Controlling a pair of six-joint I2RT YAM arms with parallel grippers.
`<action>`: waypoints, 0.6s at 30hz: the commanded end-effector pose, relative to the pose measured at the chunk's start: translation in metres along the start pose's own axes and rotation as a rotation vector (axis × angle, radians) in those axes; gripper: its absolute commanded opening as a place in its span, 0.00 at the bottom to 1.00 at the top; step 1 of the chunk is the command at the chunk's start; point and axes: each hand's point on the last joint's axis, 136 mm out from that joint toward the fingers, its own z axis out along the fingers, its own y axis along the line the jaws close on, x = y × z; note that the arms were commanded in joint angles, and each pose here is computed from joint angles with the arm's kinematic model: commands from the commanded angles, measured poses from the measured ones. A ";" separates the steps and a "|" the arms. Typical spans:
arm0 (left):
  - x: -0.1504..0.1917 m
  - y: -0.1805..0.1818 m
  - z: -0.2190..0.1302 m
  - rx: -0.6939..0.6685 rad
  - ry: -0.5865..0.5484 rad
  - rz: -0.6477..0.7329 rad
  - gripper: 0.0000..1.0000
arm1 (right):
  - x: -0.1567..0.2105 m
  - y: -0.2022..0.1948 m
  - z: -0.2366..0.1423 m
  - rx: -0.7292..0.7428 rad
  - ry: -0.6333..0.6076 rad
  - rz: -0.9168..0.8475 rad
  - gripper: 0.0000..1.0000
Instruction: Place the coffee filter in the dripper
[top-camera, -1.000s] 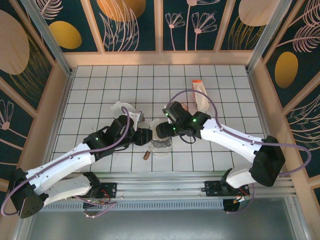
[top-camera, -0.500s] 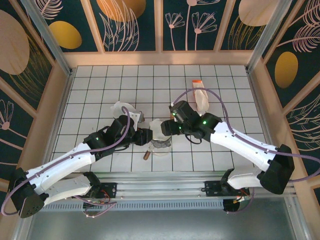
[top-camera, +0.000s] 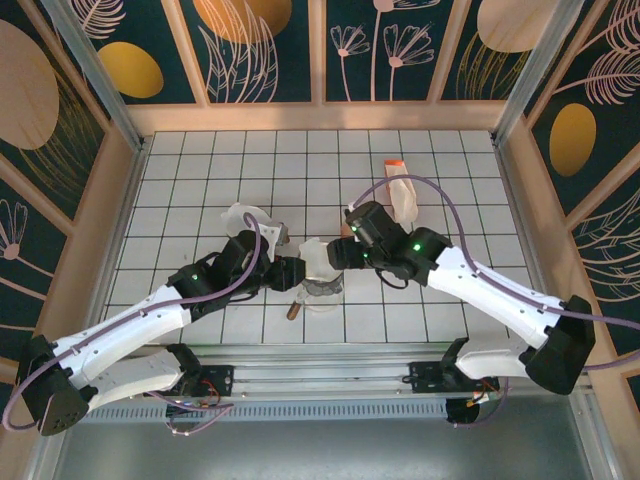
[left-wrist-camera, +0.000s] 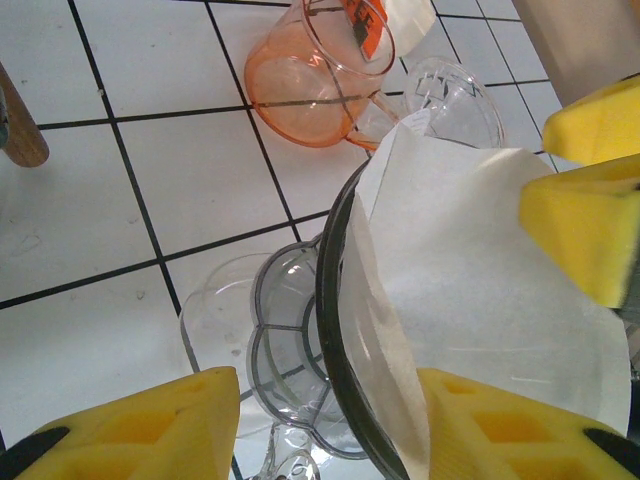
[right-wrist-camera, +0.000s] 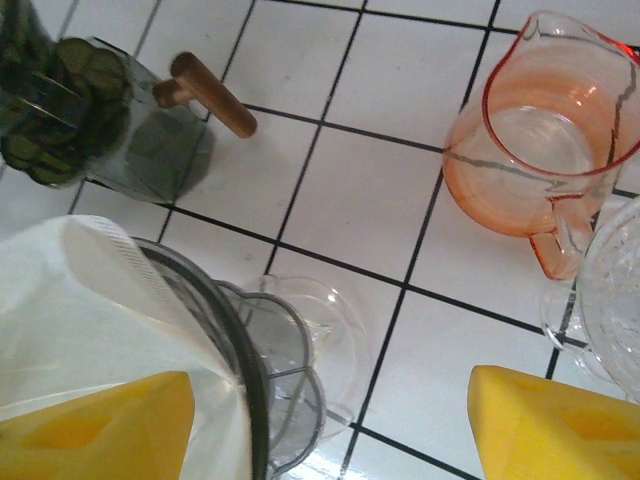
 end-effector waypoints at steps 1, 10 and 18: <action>0.006 0.009 0.004 -0.029 0.018 -0.002 0.49 | 0.002 0.003 -0.007 -0.022 -0.006 0.027 0.73; 0.008 0.011 0.006 -0.032 0.023 -0.003 0.49 | 0.028 -0.015 -0.006 0.027 0.043 0.064 0.67; 0.008 0.013 0.004 -0.043 0.018 -0.004 0.51 | 0.022 -0.015 -0.007 0.037 0.027 0.057 0.66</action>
